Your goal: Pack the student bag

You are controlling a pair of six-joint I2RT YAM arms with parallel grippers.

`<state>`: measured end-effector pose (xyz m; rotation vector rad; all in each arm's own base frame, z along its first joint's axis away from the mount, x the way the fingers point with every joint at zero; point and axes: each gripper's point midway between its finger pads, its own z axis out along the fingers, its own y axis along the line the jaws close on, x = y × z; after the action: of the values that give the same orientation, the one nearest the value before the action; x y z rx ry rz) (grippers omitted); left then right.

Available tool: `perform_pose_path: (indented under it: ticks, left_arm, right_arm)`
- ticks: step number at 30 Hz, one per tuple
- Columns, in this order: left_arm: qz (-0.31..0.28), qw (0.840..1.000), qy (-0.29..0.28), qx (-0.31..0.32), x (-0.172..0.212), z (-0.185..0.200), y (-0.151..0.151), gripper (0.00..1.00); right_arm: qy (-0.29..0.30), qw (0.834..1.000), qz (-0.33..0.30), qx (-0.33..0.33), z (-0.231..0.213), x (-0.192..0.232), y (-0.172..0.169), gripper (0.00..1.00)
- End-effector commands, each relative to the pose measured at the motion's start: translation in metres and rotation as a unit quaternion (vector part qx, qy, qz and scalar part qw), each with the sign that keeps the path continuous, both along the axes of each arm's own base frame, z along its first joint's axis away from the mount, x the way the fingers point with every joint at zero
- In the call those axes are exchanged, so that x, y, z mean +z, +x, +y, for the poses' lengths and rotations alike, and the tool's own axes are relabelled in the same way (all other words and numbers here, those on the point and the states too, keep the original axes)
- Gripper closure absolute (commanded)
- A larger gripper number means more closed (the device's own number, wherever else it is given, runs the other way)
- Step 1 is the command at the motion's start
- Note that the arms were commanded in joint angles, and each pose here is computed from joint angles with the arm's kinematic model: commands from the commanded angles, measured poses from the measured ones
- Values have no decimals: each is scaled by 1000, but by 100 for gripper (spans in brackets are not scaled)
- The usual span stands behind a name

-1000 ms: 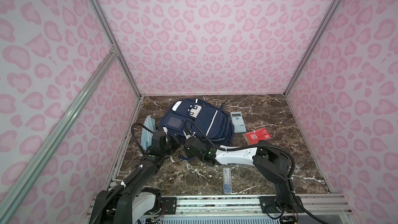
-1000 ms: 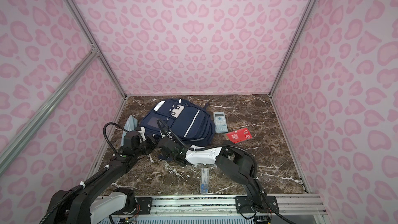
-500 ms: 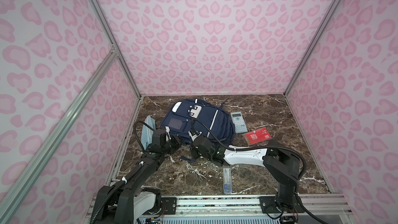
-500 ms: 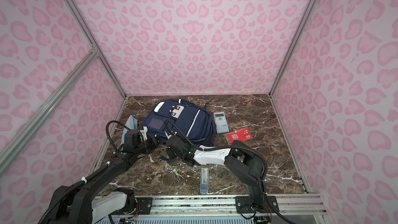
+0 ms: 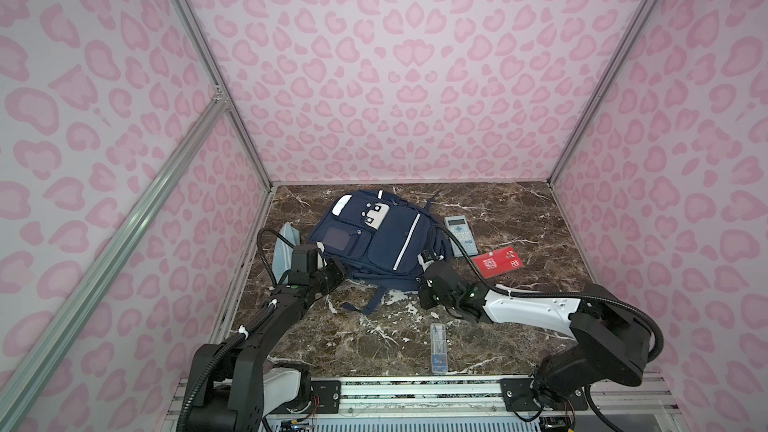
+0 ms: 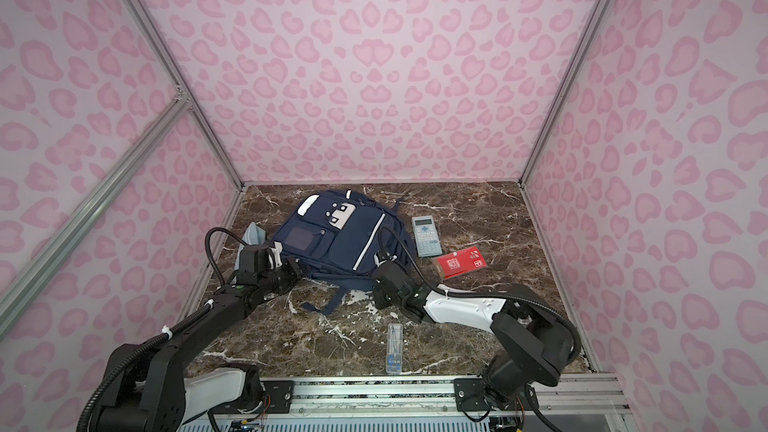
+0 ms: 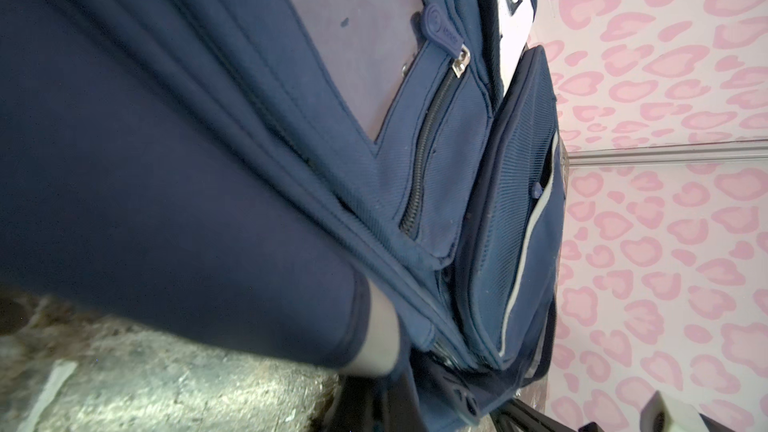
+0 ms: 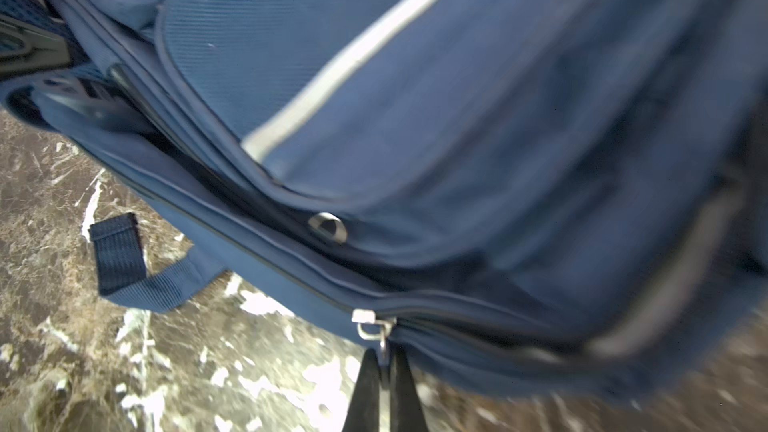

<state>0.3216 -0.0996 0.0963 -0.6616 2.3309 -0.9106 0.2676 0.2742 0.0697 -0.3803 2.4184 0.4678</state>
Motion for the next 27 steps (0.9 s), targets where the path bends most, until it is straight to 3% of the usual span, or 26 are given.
perform_pose_path:
  ticks: [1, 4, 9, 10, 12, 14, 18, 22, 24, 27]
  left_arm:
    - [-36, 999, 9, 8, 11, 5, 20, 97]
    - [-47, 999, 4, 26, 12, 8, 35, 97]
    - [-55, 998, 24, 36, 20, 15, 73, 93]
    - [-56, 997, 29, 38, 22, 17, 78, 80]
    - [-50, 996, 54, 45, 30, 24, 79, 45]
    - [-46, 994, 77, 62, 33, 34, 66, 26]
    - [-21, 997, 63, 48, 17, 27, 21, 25]
    - [-27, 998, -54, -7, 11, -29, -11, 30]
    - [-34, 995, -90, -30, 17, -57, -16, 30]
    - [-36, 994, -92, -42, 14, -81, -15, 29]
  right_arm:
    - [-7, 998, 65, -24, -38, -22, -8, 100]
    - [5, 997, 79, 26, -23, -19, -17, 100]
    - [54, 991, 72, 95, 50, -10, -30, 100]
    - [66, 990, 70, 99, 65, -8, -29, 100]
    - [98, 989, 63, 89, 93, -1, -18, 100]
    - [127, 988, 54, 74, 112, 8, -5, 100]
    - [136, 989, 20, 60, 134, 25, 11, 100]
    - [120, 988, 2, 95, 150, 36, 1, 100]
    - [114, 987, -1, 115, 158, 39, -7, 100]
    - [117, 984, -10, 136, 165, 45, -18, 100]
